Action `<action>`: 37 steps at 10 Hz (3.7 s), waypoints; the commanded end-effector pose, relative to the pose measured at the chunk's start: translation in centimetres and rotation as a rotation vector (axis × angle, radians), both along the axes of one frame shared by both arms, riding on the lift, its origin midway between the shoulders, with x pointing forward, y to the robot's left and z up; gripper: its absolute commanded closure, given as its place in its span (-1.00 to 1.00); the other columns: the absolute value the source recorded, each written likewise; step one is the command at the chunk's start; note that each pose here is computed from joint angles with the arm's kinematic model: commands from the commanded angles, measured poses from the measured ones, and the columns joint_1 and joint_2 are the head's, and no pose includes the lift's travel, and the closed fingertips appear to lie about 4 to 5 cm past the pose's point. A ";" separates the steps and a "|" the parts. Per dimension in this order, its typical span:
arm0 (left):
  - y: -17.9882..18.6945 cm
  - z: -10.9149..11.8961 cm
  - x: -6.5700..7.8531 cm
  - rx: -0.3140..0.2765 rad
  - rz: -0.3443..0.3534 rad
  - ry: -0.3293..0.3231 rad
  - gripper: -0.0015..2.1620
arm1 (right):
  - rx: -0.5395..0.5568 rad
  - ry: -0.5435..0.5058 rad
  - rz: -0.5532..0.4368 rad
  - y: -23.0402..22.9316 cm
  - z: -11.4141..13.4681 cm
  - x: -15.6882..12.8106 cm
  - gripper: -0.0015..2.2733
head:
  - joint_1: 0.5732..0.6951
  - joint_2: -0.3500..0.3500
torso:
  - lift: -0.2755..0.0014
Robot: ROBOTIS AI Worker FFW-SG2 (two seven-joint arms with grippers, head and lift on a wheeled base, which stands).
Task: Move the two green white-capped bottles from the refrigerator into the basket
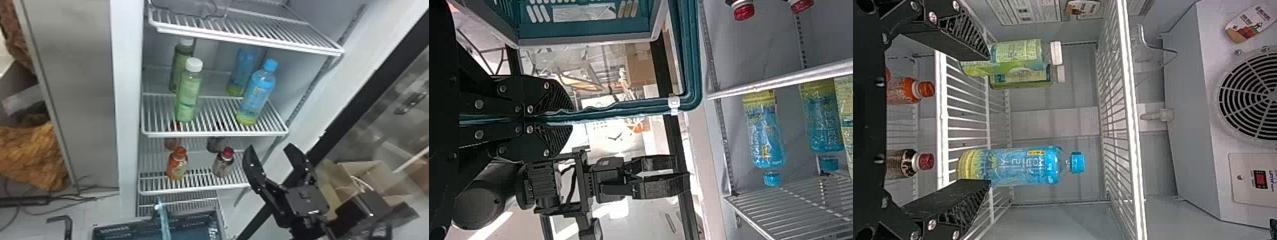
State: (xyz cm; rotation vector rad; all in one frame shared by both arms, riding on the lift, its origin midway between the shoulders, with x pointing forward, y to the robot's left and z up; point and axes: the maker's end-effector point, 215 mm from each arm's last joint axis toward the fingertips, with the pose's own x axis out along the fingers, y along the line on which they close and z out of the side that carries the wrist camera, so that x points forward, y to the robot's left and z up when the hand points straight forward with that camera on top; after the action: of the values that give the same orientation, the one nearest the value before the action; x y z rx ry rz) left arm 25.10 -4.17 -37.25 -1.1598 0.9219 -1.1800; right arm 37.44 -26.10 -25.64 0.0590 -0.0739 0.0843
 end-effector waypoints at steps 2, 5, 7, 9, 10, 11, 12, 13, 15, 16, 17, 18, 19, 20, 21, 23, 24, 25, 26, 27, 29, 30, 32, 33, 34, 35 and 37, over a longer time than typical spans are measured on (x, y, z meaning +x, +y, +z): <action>0.0 0.0 0.0 -0.002 0.002 0.001 0.08 | -0.001 -0.002 0.000 0.0 -0.1 0.1 -0.85 | 1.00 -1.00 | 0.96; 0.0 0.0 0.0 -0.002 0.006 0.001 0.08 | -0.003 -0.002 0.000 0.0 -0.1 0.1 -0.85 | 1.00 -1.00 | 0.96; 0.0 -0.1 0.0 0.000 0.004 0.002 0.08 | -0.001 0.001 0.001 0.1 -0.3 0.2 -0.85 | 1.00 -1.00 | 0.96; 0.0 0.0 0.1 -0.001 0.006 0.001 0.08 | 0.008 0.006 0.011 0.6 -0.9 0.7 -0.85 | 1.00 -1.00 | 0.96; 0.1 -0.1 0.1 0.000 0.008 0.000 0.08 | 0.014 0.012 0.035 1.2 -1.7 1.4 -0.85 | 1.00 -1.00 | 0.96; 0.0 0.0 0.1 -0.001 0.006 0.001 0.08 | 0.011 0.009 0.050 1.6 -2.0 2.0 -0.85 | 1.00 -1.00 | 0.96; 0.0 0.0 0.1 -0.001 0.006 0.001 0.08 | 0.013 0.010 0.053 1.7 -2.4 2.6 -0.85 | 1.00 -1.00 | 0.96; 0.0 0.0 0.1 -0.001 0.006 0.001 0.08 | 0.017 0.012 0.055 1.9 -2.9 3.2 -0.85 | 1.00 -1.00 | 0.96; 0.0 0.0 0.1 -0.001 0.006 0.001 0.08 | 0.021 0.007 0.089 3.3 -3.5 5.0 -0.85 | 1.00 -1.00 | 0.96; 0.1 -0.1 0.1 0.000 0.008 0.000 0.08 | 0.019 0.009 0.100 3.8 -3.9 5.8 -0.85 | 1.00 -1.00 | 0.96; 0.1 -0.1 0.1 0.000 0.008 0.000 0.08 | 0.009 0.009 0.099 3.7 -4.2 6.5 -0.85 | 1.00 -1.00 | 0.96; 0.1 -0.1 0.1 0.000 0.008 0.000 0.08 | 0.002 0.001 0.111 4.2 -4.1 7.4 -0.85 | 1.00 -1.00 | 0.96; 0.1 -0.1 0.1 0.000 0.008 0.000 0.08 | 0.004 0.005 0.126 4.9 -4.7 8.5 -0.85 | 1.00 -1.00 | 0.96; 0.0 0.0 0.1 -0.001 0.006 -0.001 0.08 | 0.001 0.013 0.148 5.6 -5.3 9.7 -0.85 | 1.00 -1.00 | 0.96; 0.0 0.0 0.1 -0.001 0.004 -0.001 0.08 | -0.002 0.017 0.163 6.2 -5.6 10.7 -0.86 | 1.00 -1.00 | 0.96; 0.0 0.1 0.2 -0.001 0.004 -0.003 0.08 | -0.014 0.016 0.172 6.4 -5.7 12.6 -0.86 | 1.00 -1.00 | 0.96; 0.0 0.0 0.2 0.002 0.004 -0.004 0.08 | -0.017 0.007 0.177 6.7 -5.4 13.6 -0.86 | 1.00 -1.00 | 0.96; -0.1 0.1 0.2 0.000 0.003 -0.005 0.08 | -0.020 0.006 0.185 6.9 -5.4 14.7 -0.86 | 1.00 -0.99 | 0.96; -0.2 0.2 0.2 -0.001 0.001 -0.007 0.08 | -0.024 -0.004 0.201 7.3 -5.0 15.7 -0.86 | 1.00 -0.98 | 0.96; -0.2 0.1 0.2 0.002 0.002 -0.006 0.08 | -0.026 -0.008 0.220 8.0 -4.9 16.5 -0.86 | 1.00 -0.95 | 0.96; -0.2 0.1 0.3 0.002 0.004 -0.007 0.08 | -0.031 -0.015 0.237 8.8 -4.6 18.2 -0.86 | 1.00 -0.89 | 0.96; -0.2 0.0 0.2 0.005 0.002 -0.007 0.08 | -0.038 -0.025 0.248 9.5 -4.0 18.9 -0.86 | 1.00 -0.87 | 0.96; -0.2 0.1 0.3 0.003 0.003 -0.007 0.08 | -0.044 -0.038 0.256 9.9 -3.2 20.3 -0.86 | 1.00 -0.81 | 0.96; -0.2 0.1 0.3 0.002 0.003 -0.007 0.08 | -0.039 -0.041 0.267 10.5 -3.1 20.7 -0.86 | 1.00 -0.80 | 0.96; -0.2 0.1 0.4 0.002 0.005 -0.007 0.08 | -0.042 -0.042 0.278 11.1 -3.3 21.3 -0.86 | 1.00 -0.78 | 0.96; -0.2 0.1 0.3 0.002 0.003 -0.007 0.08 | -0.049 -0.036 0.296 12.0 -3.6 22.2 -0.85 | 1.00 -0.75 | 0.96; -0.2 0.2 0.5 0.002 0.005 -0.010 0.08 | -0.070 -0.045 0.320 13.4 -3.0 22.9 -0.80 | 1.00 -0.68 | 0.96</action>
State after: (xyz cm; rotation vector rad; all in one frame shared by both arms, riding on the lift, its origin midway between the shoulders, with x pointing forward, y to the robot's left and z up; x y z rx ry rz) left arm 25.46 -4.42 -37.14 -1.1546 0.9151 -1.1795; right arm 60.17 -13.06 -28.84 0.0047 -0.1035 0.4017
